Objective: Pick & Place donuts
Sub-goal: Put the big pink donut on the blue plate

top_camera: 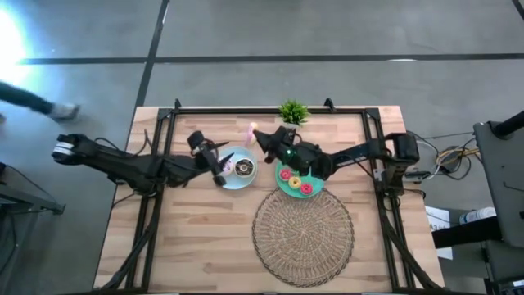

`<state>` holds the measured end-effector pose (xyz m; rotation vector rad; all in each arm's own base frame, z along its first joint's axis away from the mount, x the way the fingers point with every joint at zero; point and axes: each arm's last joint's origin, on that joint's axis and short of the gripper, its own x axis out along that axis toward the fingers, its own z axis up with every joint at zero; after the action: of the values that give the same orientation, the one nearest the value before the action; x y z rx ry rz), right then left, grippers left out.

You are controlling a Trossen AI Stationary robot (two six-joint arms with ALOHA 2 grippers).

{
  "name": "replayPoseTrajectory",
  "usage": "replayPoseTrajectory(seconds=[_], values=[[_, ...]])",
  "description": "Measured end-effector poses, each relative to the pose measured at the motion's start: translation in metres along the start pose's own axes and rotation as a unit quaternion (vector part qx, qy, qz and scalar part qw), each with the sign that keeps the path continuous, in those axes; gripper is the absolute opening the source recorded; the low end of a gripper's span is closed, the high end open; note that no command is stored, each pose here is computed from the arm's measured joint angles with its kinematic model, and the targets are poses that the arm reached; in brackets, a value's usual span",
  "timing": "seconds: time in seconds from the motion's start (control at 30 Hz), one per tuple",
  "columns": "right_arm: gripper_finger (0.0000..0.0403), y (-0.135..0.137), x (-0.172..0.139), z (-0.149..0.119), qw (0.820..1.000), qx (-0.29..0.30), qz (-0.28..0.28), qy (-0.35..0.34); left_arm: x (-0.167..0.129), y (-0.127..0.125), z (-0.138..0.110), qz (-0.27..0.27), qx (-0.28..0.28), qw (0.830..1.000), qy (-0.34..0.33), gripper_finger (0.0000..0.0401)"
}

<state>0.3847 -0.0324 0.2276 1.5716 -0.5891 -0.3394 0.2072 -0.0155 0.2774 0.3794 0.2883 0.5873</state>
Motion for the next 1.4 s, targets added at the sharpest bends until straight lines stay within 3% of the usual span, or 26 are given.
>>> replayPoseTrajectory(seconds=[0.17,0.3,0.57,1.4], values=[[0.0022,0.009,0.011,0.012,1.000,0.017,0.020,-0.006,0.022,-0.010,-0.005,0.051,0.030,0.998,0.017,0.0156],[0.0022,0.025,0.021,0.012,0.999,0.024,0.044,-0.013,0.035,-0.012,-0.004,0.073,0.006,0.997,0.003,0.0156],[0.0022,0.040,0.036,0.009,0.999,0.001,0.031,-0.014,0.050,-0.009,0.001,0.099,-0.038,0.994,-0.028,0.0156],[0.0022,0.037,0.038,0.009,1.000,0.013,0.009,-0.024,0.059,0.003,0.003,0.149,-0.057,0.987,-0.014,0.0156]])
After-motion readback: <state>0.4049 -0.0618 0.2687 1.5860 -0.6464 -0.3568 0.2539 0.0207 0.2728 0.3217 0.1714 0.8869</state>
